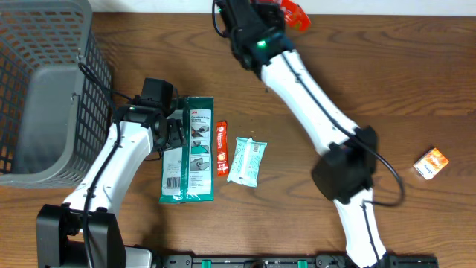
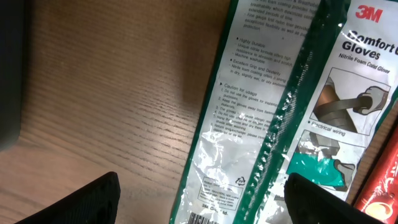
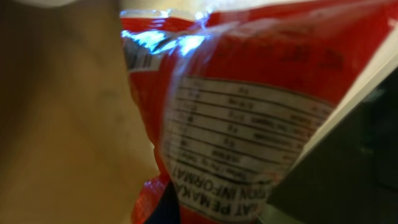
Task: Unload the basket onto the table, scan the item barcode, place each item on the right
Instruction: 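Move the snack bag to the right table edge and release it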
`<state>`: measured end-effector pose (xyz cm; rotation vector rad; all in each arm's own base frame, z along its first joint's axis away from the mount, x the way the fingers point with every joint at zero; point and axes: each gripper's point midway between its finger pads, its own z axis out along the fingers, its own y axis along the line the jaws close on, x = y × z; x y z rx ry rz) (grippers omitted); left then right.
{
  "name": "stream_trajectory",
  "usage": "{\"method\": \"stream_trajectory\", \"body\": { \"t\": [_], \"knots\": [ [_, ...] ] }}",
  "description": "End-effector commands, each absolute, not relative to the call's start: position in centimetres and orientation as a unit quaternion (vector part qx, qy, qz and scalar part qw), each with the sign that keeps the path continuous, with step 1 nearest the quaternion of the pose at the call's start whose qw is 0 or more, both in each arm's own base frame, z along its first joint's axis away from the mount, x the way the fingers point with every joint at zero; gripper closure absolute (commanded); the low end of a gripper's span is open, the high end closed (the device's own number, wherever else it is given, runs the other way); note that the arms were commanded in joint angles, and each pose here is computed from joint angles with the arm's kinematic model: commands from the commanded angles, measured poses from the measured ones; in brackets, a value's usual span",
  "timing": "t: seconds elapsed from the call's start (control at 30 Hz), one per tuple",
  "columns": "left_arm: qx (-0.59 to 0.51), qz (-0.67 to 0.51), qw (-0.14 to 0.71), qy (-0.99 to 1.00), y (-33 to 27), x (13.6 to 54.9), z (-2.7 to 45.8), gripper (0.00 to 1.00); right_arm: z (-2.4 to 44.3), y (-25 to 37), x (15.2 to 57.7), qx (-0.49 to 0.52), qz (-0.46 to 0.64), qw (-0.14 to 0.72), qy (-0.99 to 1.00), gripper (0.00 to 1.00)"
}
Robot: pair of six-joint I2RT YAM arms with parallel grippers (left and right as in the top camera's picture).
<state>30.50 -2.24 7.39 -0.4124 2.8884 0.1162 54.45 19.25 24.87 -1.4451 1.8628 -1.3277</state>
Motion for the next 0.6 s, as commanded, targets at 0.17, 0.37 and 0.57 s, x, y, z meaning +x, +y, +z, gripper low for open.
{"method": "stream_trajectory", "body": {
  "t": [0.17,0.37,0.57],
  "knots": [
    [-0.142,0.04,0.122,0.982,-2.0,31.0,8.1,0.15,23.6,19.6,47.6,-0.403,-0.202,0.26,0.854,0.99],
    [-0.142,0.04,0.122,0.982,-2.0,31.0,8.1,0.15,20.7,14.3,43.9,-0.3,-0.164,0.152,0.927,0.99],
    [-0.142,0.04,0.122,0.982,-2.0,31.0,8.1,0.15,19.4,8.8,42.0,-0.185,-0.129,0.079,0.971,0.99]
  ]
}}
